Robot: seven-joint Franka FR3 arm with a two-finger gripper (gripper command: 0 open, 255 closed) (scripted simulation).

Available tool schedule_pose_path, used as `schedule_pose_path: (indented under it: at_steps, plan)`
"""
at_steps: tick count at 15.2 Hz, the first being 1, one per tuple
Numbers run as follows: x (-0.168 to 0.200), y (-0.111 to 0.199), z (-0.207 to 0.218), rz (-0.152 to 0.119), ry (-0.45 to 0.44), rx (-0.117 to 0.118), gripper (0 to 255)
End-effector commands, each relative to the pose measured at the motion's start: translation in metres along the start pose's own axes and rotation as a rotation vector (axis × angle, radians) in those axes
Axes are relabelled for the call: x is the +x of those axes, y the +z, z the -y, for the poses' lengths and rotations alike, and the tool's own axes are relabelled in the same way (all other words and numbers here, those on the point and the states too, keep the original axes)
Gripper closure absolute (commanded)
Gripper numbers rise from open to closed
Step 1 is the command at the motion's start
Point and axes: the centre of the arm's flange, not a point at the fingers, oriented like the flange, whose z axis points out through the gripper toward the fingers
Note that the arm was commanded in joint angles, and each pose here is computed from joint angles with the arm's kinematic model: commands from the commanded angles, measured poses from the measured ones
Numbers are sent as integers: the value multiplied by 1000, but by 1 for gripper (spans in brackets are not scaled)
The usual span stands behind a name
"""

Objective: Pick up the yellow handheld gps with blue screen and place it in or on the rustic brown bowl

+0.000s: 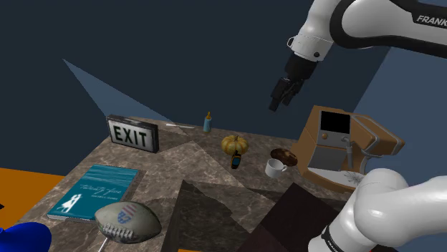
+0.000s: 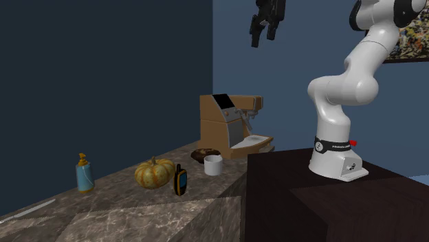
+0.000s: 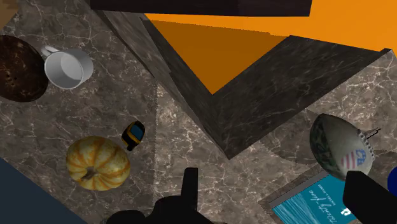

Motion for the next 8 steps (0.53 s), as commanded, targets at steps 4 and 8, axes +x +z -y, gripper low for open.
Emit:
schedule_pose_path:
  at_steps: [4,8]
  plan:
    - [16,36,0,-2,43,-33,0]
    - [38,83,-2,-4,101,-76,0]
